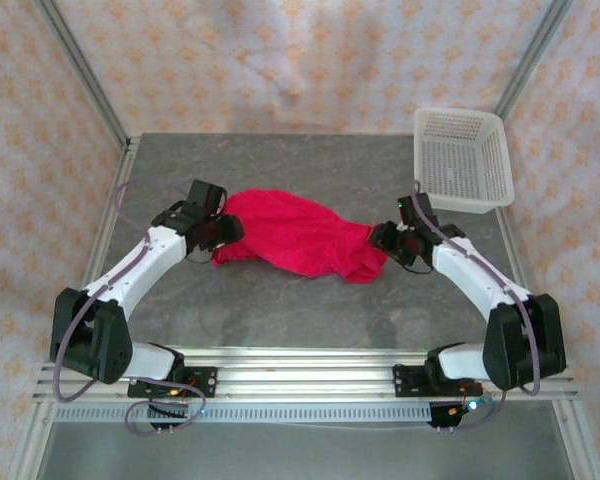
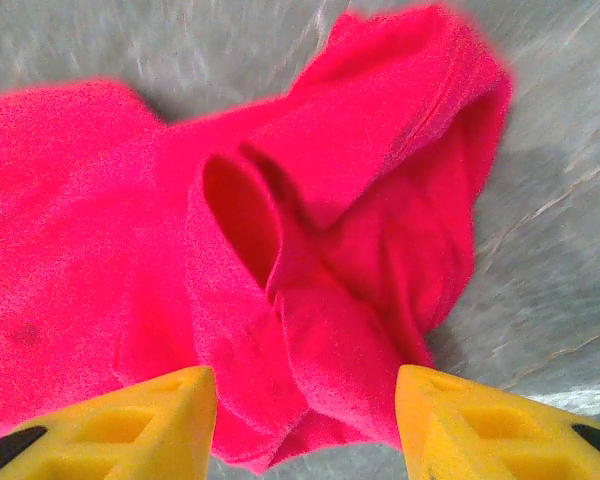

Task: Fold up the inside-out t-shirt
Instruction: Flatten out the T-shirt at the center of the table.

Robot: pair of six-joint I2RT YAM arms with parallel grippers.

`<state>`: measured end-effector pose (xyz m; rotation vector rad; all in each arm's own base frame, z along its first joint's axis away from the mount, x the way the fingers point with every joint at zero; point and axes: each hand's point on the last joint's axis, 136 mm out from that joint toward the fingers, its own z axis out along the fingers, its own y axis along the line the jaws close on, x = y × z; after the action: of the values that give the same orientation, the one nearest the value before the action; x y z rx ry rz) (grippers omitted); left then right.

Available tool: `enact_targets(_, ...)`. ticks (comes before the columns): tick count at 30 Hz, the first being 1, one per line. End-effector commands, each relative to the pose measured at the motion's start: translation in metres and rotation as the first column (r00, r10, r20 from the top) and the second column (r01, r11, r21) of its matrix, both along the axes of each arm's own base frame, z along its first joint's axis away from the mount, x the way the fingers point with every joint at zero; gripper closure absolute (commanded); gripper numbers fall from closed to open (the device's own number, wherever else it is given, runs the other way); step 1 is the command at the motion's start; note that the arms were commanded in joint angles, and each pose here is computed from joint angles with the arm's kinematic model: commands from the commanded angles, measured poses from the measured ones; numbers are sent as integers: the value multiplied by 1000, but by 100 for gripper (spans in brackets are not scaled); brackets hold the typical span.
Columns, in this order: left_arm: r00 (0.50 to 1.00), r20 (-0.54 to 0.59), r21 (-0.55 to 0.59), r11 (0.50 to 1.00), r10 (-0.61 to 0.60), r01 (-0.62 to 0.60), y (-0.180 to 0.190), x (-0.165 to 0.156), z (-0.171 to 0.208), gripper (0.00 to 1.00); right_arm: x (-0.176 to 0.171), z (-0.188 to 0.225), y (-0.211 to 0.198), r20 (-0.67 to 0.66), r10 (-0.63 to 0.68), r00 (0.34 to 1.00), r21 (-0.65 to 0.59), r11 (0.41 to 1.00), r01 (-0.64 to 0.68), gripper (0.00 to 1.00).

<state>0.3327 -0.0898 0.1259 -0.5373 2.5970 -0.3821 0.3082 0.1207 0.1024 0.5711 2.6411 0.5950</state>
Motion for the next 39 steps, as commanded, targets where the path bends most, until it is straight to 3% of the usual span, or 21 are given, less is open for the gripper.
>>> enact_targets(1,999,-49,29,999,15,-13,19,-10,-22,57,-11,-25,3,-78,32,996,-55,998,-37,49)
enact_targets(7,989,-106,11,995,103,-103,45,-24,-51,66,-12,-37,0,-107,34,994,-103,994,-45,49)
enact_targets(20,982,-131,-12,990,135,-138,48,-12,-85,68,-10,-38,6,-122,47,991,-87,994,-58,49)
enact_targets(27,976,-146,33,987,159,-156,56,-6,-94,81,-7,-38,10,-131,59,990,-80,994,-70,49)
enact_targets(31,978,-124,63,984,171,-164,62,-4,-83,100,-7,-45,11,-142,60,988,-83,994,-72,49)
enact_targets(32,977,-121,70,984,174,-166,64,-4,-80,100,-6,-48,11,-147,58,987,-82,994,-71,50)
enact_targets(35,980,-102,78,983,171,-164,65,-2,-66,100,-1,-50,13,-144,56,988,-78,995,-68,59)
enact_targets(39,985,-38,93,982,167,-163,69,4,-28,100,8,-37,14,-122,52,991,-86,994,-63,89)
